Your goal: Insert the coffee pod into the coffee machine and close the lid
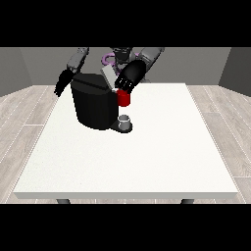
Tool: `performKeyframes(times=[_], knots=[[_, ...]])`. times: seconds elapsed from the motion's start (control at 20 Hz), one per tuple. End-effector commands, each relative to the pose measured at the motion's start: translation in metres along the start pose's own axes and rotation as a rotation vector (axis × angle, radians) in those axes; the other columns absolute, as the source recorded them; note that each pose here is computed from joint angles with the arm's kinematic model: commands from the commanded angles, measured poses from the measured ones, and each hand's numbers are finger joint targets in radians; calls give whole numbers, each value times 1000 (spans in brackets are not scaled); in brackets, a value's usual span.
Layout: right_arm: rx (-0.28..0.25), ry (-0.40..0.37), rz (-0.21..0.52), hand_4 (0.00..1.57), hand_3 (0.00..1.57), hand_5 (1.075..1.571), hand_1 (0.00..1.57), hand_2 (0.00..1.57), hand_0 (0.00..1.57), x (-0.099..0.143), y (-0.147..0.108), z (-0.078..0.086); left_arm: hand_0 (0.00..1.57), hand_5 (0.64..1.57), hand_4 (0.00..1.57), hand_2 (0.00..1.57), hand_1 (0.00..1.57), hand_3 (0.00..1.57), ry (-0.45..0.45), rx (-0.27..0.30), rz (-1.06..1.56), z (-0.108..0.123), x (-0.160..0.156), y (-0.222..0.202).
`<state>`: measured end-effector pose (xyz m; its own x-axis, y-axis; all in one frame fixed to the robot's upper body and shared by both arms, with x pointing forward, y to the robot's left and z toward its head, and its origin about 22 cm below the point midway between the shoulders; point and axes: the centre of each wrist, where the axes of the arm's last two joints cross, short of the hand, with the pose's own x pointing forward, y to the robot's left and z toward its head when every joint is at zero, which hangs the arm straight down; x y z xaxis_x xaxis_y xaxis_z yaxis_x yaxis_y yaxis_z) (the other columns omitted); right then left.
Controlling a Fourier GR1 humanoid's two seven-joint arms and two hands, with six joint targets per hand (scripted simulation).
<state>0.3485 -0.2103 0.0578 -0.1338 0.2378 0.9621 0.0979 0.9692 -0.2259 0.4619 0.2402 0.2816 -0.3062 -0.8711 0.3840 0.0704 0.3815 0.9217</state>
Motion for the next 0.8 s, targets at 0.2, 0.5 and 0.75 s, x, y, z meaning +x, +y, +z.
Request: performKeyframes(times=[0.2, 0.5, 0.75], knots=[[-38, -4, 3, 0, 0, 1571, 0, 0, 0, -6, -10, -2, 1162, 1571, 0, 1190, 1162, 1068, -50, 3, -128, 4, -2, 1], [-13, -22, -14, 0, 0, 1571, 0, 0, 0, 8, -3, -2, 1117, 1571, 0, 1136, 1117, 985, -21, 18, -58, 4, -19, -12], [3, -34, -3, 0, 0, 1571, 0, 0, 0, -5, 1, 9, 1206, 1571, 0, 1179, 1206, 956, -62, 116, -64, 9, -17, 14]])
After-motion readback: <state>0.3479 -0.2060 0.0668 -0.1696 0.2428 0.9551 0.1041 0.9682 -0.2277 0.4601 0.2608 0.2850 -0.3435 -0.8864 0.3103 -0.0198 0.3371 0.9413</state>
